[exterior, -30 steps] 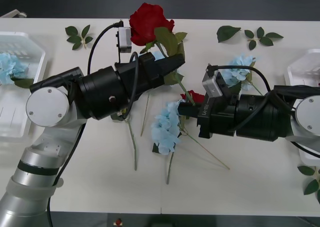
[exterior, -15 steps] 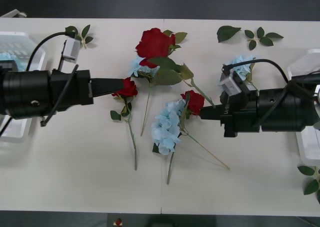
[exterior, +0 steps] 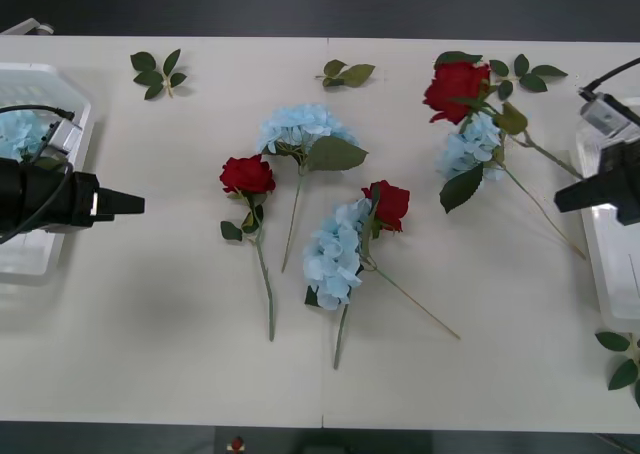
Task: Put the red flowers into the right box and the blue flowers into the left box
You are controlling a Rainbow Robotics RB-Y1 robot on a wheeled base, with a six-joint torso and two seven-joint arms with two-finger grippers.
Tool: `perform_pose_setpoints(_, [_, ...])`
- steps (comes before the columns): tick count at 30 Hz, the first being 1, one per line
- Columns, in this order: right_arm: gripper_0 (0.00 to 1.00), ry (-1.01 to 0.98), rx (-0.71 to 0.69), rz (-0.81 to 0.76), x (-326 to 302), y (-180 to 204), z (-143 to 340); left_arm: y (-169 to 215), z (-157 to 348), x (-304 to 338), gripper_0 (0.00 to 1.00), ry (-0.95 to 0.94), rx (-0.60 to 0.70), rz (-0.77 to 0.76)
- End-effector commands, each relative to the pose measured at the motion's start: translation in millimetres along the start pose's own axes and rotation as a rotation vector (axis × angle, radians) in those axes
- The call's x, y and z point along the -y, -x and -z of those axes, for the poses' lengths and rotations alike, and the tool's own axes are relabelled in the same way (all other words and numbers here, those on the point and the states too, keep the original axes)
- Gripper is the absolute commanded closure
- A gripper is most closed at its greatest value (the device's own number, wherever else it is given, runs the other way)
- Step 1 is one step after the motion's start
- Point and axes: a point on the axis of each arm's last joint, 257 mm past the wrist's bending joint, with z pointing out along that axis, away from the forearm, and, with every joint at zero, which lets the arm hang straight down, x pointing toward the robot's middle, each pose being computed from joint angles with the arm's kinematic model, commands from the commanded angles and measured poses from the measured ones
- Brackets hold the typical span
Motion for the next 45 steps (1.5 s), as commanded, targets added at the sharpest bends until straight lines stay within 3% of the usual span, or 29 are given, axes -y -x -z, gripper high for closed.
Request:
perform_pose_setpoints(1, [1.0, -0.141, -0.087, -0.191, 43.3, -41.3, 69.4, 21.2, -13.3, -16.1, 0.1, 0.126, -0.005, -0.036])
perform_pose_setpoints(10, [1.0, -0.329, -0.074, -0.553, 120.7, -127.0, 159.7, 54.5, -63.9, -13.2, 0.09, 0.319, 0.024, 0.021])
perform_pose_setpoints(14, [1.0, -0.456, -0.114, -0.573, 152.6, -164.4, 183.5, 63.4, -86.2, -5.1, 0.0, 0.383, 0.046, 0.045])
perform_pose_setpoints(17, [1.0, -0.501, -0.132, -0.578, 166.1, -184.4, 183.2, 63.3, -102.4, 1.4, 0.0, 0.414, 0.055, 0.055])
perform_pose_setpoints(25, [1.0, -0.556, -0.121, -0.58, 191.9, -194.7, 152.5, 51.3, -142.8, 19.1, 0.0, 0.483, 0.047, -0.015])
perform_pose_setpoints(34, [1.0, -0.72, -0.24, -0.493, 228.8, -222.5, 144.3, 32.9, -175.4, 41.3, 0.0, 0.542, 0.012, -0.111])
perform_pose_setpoints(35, [0.95, -0.736, -0.254, -0.48, 232.1, -224.3, 145.1, 30.8, -177.6, 42.0, 0.0, 0.544, 0.009, -0.114])
perform_pose_setpoints(39, [0.39, -0.75, -0.277, -0.455, 235.2, -227.9, 144.9, 22.7, -184.1, 40.6, 0.0, 0.559, -0.012, -0.12])
perform_pose_setpoints(41, [0.17, -0.746, -0.278, -0.443, 235.1, -226.4, 143.8, 19.2, -188.0, 37.7, 0.0, 0.565, -0.019, -0.119])
perform_pose_setpoints(45, [0.0, -0.716, -0.277, -0.354, 235.0, -215.9, 138.1, 15.0, -196.4, 30.4, 0.0, 0.571, -0.02, -0.116])
